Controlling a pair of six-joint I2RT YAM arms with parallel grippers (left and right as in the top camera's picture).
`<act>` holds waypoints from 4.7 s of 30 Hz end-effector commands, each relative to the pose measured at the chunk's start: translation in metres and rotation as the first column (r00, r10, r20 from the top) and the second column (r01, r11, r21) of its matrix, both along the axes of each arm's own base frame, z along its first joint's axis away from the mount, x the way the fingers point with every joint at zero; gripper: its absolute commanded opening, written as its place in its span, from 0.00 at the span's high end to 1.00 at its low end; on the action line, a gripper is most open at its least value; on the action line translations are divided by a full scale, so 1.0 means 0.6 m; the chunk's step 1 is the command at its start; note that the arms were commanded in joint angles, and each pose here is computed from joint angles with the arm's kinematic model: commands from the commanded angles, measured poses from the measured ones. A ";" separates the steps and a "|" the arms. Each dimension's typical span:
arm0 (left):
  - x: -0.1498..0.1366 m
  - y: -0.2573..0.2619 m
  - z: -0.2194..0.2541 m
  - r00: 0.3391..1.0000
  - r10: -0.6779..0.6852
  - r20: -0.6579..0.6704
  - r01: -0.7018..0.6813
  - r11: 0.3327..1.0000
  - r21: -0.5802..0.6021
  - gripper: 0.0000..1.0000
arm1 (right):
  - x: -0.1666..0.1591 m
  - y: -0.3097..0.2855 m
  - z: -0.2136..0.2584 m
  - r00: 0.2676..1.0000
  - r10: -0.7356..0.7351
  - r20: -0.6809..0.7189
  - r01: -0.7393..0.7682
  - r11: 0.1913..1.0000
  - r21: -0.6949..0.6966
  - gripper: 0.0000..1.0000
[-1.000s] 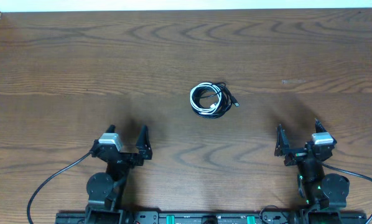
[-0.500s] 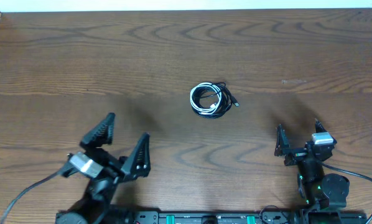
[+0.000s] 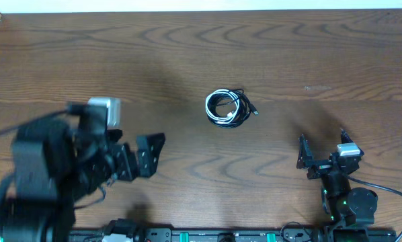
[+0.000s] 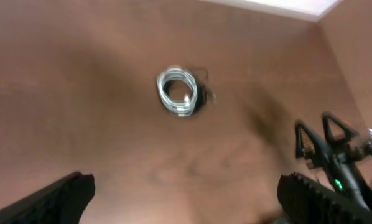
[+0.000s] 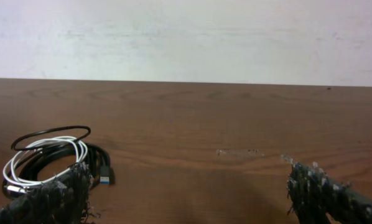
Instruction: Untangle cables
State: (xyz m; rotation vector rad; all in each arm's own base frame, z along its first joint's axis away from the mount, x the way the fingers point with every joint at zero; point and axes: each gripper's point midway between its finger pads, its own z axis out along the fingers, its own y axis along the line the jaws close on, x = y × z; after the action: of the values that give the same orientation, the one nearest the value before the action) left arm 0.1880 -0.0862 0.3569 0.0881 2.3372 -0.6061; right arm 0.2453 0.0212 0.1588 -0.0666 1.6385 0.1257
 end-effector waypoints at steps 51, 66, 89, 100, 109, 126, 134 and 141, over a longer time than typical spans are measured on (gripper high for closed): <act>0.104 0.008 -0.224 0.734 0.331 -0.593 -0.273 0.943 0.189 0.01 | 0.000 -0.002 0.000 1.000 -0.002 0.000 0.002 1.000 0.003 0.01; 0.046 -0.031 -0.252 0.711 0.129 -0.691 0.037 0.975 0.219 0.01 | 0.000 -0.002 0.000 1.000 -0.002 0.000 0.002 1.000 0.003 0.01; 0.023 -0.085 -0.252 0.717 0.066 -0.694 0.115 0.971 0.212 0.01 | 0.000 -0.002 0.000 1.000 -0.002 0.000 0.002 1.000 0.003 0.01; 0.060 -0.083 -0.253 0.780 0.086 -0.620 0.088 0.966 0.244 0.01 | -0.030 0.094 0.059 0.941 0.324 0.096 -0.337 0.875 0.349 0.01; 0.061 -0.079 -0.254 0.782 0.097 -0.615 0.085 0.962 0.259 0.01 | -0.101 0.141 0.197 0.771 0.502 0.391 -0.631 0.681 0.371 0.01; 0.075 -0.072 -0.254 0.795 0.138 -0.590 0.039 0.960 0.278 0.01 | -0.094 0.093 0.360 0.934 0.339 -0.115 -0.336 0.941 0.041 0.01; 0.100 0.016 -0.255 0.696 0.358 -0.622 -0.228 0.932 0.281 0.01 | -0.072 0.152 0.322 0.740 0.560 -0.372 -0.475 0.827 0.300 0.01; 0.106 0.077 -0.256 0.626 0.455 -0.633 -0.354 0.889 0.289 0.01 | -0.060 0.193 0.301 0.601 0.681 -0.418 -0.482 0.726 0.491 0.01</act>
State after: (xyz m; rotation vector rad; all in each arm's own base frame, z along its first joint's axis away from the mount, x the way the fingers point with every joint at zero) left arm 0.2510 -0.0506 0.2035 -0.6535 2.9901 -0.2725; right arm 0.2158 0.1205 0.3365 -0.3416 2.0990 0.8893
